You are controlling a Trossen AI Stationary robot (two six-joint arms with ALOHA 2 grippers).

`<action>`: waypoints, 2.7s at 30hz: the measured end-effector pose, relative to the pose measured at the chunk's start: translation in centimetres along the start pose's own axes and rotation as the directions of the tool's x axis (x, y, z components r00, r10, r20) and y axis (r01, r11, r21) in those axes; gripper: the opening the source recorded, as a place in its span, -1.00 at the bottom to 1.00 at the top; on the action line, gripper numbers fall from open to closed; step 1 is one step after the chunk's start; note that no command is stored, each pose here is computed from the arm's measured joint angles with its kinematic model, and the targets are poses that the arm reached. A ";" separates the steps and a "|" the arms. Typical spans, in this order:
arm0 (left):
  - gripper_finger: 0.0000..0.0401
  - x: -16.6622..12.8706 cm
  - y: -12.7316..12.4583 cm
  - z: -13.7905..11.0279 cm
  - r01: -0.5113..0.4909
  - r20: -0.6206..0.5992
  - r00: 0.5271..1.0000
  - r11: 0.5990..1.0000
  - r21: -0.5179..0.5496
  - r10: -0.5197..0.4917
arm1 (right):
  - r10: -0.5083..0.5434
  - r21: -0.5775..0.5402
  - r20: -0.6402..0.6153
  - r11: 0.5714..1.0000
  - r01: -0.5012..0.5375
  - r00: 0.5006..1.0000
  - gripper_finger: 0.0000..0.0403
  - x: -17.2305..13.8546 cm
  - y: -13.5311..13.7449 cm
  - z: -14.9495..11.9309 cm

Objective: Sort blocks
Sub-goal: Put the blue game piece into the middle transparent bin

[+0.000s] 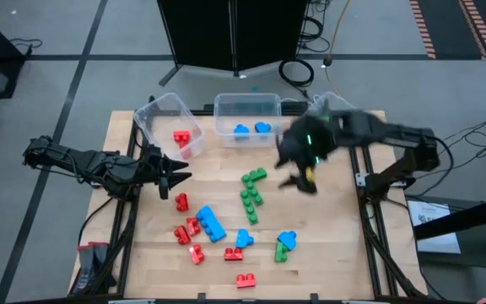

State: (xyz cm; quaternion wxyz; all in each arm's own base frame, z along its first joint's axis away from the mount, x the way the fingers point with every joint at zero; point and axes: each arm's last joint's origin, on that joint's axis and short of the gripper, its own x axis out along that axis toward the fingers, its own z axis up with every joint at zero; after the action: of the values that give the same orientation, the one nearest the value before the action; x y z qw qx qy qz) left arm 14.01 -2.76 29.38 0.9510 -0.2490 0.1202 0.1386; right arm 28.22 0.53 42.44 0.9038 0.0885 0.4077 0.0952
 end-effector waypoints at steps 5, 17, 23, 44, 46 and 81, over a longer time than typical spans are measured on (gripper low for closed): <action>0.04 0.0 0.0 0.0 0.001 -0.001 1.000 1.000 -0.006 -0.001 | -0.111 0.068 -0.169 0.990 0.124 0.979 0.42 4.1 3.7 -4.4; 0.04 0.0 0.0 0.0 0.002 -0.001 1.000 1.000 -0.009 -0.002 | -0.103 0.041 -0.280 0.992 0.119 0.954 0.42 13.7 6.5 -13.4; 0.04 0.0 0.0 0.0 0.003 -0.001 1.000 0.998 -0.058 -0.003 | -0.144 -0.170 -0.387 0.982 0.083 0.911 0.42 15.3 6.9 -15.8; 0.04 0.0 0.0 0.0 0.003 -0.001 1.000 0.998 -0.063 -0.003 | -0.102 -0.376 -0.454 0.922 -0.087 0.885 0.62 22.2 8.3 -18.0; 0.04 0.0 0.0 0.0 0.005 0.001 1.000 0.998 -0.065 -0.005 | -0.117 -0.383 -0.448 0.921 -0.071 0.886 0.71 22.2 8.3 -18.0; 0.04 0.0 0.0 0.0 0.003 -0.001 1.000 0.996 -0.086 -0.003 | -0.199 -0.305 -0.469 0.951 0.054 0.860 0.68 25.4 5.7 -17.7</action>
State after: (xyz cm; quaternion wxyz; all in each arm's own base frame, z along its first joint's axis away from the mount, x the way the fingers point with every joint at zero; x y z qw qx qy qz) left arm 14.01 -2.77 29.39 0.9395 -0.2898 0.1145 0.1422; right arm 30.79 13.73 14.02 0.7769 -0.0953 0.6124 0.1113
